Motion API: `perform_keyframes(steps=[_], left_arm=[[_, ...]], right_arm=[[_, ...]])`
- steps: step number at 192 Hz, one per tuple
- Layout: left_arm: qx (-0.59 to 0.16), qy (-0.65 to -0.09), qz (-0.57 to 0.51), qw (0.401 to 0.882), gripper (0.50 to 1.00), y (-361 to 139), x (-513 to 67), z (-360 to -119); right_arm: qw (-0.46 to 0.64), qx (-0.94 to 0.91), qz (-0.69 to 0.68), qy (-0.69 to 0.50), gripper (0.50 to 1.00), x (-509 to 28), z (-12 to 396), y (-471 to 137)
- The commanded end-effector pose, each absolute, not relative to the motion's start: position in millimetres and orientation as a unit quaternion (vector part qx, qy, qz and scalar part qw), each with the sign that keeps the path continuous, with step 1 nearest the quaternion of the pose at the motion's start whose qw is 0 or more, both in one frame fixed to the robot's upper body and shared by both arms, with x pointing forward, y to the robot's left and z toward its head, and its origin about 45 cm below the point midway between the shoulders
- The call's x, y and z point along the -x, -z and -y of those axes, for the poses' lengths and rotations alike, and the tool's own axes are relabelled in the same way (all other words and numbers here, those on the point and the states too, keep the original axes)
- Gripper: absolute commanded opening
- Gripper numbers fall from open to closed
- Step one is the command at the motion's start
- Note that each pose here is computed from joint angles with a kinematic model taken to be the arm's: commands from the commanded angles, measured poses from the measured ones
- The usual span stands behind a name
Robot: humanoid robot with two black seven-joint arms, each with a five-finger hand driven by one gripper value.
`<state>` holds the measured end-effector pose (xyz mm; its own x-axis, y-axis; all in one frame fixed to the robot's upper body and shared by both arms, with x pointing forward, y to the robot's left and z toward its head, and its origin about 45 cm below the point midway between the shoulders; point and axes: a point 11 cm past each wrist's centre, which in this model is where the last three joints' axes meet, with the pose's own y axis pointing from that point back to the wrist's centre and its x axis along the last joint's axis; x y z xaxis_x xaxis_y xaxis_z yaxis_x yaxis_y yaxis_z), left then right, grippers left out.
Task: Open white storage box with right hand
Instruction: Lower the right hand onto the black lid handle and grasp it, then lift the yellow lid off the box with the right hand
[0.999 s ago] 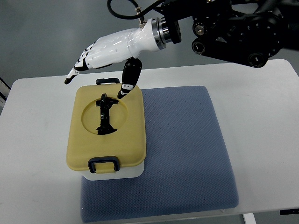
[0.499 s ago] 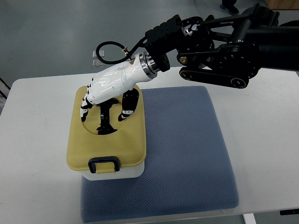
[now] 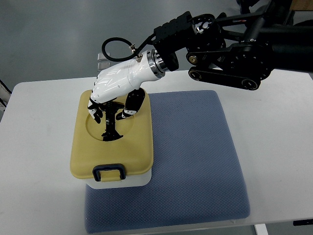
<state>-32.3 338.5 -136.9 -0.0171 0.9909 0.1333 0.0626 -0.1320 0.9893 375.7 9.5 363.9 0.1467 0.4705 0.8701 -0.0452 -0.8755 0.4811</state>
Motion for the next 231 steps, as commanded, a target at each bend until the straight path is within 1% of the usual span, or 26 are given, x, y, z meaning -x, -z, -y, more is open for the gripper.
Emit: perform_keyframes(steps=[1,69,75,84,91,94,96,140,172,196,217,231], left_arm=[[-0.542,-0.522,-0.486,0.445,1.0,137,32,-339],[-0.542,-0.522,-0.486,0.445,1.0,137,32,-339],[-0.542,-0.522,-0.486,0.445,1.0,137,32,-339],[-0.542,-0.522,-0.486,0.445,1.0,137,32,-339],[-0.542,-0.522,-0.486,0.445,1.0,137,32,-339],[-0.542,-0.522,-0.486,0.445,1.0,137,32,-339],[-0.542,-0.522,-0.486,0.445,1.0,137,32,-339],[-0.542,-0.522,-0.486,0.445,1.0,137,32,-339],[-0.542,-0.522,-0.486,0.445,1.0,137,32,-339],[-0.542,-0.522,-0.486,0.445,1.0,137,32,-339],[-0.542,-0.522,-0.486,0.445,1.0,137,32,-339],[-0.542,-0.522,-0.486,0.445,1.0,137,32,-339]], right_arm=[[0.202,-0.732,-0.143,-0.635,0.613,-376,-9,-364],[0.199,-0.742,-0.141,-0.624,0.611,-375,-8,-357],[0.199,-0.742,-0.141,-0.624,0.59,-375,-8,-357],[0.199,-0.742,-0.141,-0.624,0.543,-375,-8,-357],[0.199,-0.742,-0.142,-0.625,0.525,-375,-8,-357],[0.199,-0.742,-0.142,-0.625,0.503,-375,-8,-357],[0.199,-0.742,-0.142,-0.625,0.5,-375,-8,-357],[0.197,-0.744,-0.139,-0.624,0.5,-375,-9,-358],[0.171,-0.749,-0.124,-0.628,0.5,-372,-19,-378],[0.162,-0.748,-0.112,-0.634,0.5,-374,-20,-391],[0.151,-0.749,-0.092,-0.638,0.5,-378,-16,-405],[0.152,-0.75,-0.069,-0.64,0.5,-387,-3,-416]])
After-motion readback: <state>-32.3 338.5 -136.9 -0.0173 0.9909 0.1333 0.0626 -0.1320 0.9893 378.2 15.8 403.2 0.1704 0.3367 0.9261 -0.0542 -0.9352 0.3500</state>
